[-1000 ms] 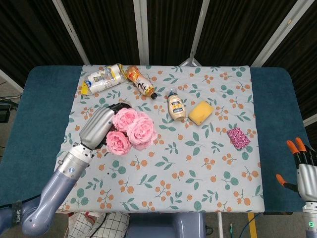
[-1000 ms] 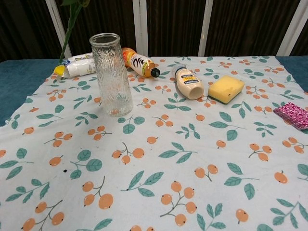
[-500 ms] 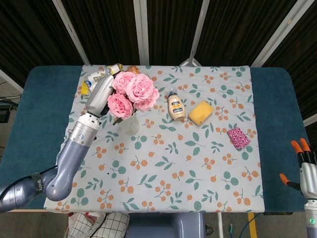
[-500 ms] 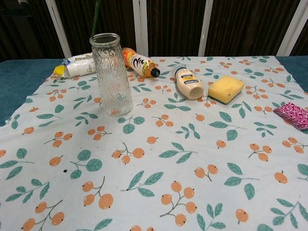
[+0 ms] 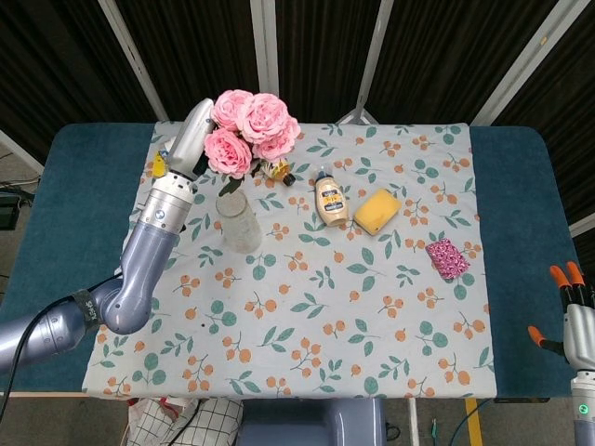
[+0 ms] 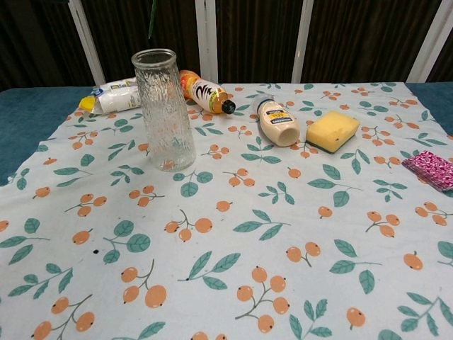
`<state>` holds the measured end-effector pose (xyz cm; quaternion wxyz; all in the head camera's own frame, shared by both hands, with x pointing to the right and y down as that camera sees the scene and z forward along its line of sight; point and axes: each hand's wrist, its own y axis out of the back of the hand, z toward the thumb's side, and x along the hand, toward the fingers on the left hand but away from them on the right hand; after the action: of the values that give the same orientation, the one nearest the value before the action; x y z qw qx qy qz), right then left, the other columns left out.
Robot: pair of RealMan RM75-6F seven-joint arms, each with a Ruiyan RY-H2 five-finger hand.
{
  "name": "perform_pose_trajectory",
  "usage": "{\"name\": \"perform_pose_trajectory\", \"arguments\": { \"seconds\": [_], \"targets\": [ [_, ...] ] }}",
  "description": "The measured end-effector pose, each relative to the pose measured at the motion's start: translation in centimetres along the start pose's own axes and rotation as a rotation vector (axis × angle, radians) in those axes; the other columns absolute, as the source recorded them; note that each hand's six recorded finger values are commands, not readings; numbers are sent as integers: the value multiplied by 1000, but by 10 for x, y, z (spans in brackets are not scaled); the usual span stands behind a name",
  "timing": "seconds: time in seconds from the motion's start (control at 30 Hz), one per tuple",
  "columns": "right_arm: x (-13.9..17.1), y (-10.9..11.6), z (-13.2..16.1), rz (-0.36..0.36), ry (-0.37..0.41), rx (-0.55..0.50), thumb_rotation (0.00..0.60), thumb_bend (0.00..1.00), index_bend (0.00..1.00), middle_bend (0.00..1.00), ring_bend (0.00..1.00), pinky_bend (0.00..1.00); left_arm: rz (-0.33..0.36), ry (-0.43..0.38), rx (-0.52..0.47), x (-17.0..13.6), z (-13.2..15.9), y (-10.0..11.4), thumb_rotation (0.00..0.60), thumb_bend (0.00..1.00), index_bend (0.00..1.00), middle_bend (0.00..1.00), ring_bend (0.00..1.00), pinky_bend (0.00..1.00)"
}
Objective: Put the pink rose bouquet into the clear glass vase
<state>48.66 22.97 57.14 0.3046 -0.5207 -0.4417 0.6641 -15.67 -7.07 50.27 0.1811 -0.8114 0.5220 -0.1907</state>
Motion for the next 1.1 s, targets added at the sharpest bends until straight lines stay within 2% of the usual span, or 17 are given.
{"name": "perform_pose_trajectory", "arguments": {
  "seconds": [0.37,0.47,0.73,0.8,0.9,0.97,1.1],
  "targets": [
    [1,2,1,-8,6,-5,600,234,130,31,2,88,-56,9,-71,-8,-16,-15,600,440,564,521,298,339],
    [3,4,2,-14,10,-11,600,233,130,31,2,88,-71,3,-58,-13,-21,-16,600,441,563,519,295,336],
    [7,6,6,-15,24,-18,600,234,130,31,1,88,-82,45,-52,-39,-55,-15,600,439,537,501,284,334],
    [8,6,8,-13,28,-18,600,234,130,31,1,88,-83,50,-54,-44,-63,-14,600,434,521,475,270,331],
    [8,5,9,-12,29,-21,600,234,130,31,2,88,-81,52,-75,-49,-70,-13,600,410,476,385,193,297],
    [9,6,10,-12,31,-28,600,233,130,31,2,88,-82,54,-90,-51,-73,-12,600,383,421,293,119,242],
    [10,7,13,-15,44,-33,600,233,130,31,2,88,-120,79,-75,-58,-85,-14,600,318,318,192,30,162]
  ]
}}
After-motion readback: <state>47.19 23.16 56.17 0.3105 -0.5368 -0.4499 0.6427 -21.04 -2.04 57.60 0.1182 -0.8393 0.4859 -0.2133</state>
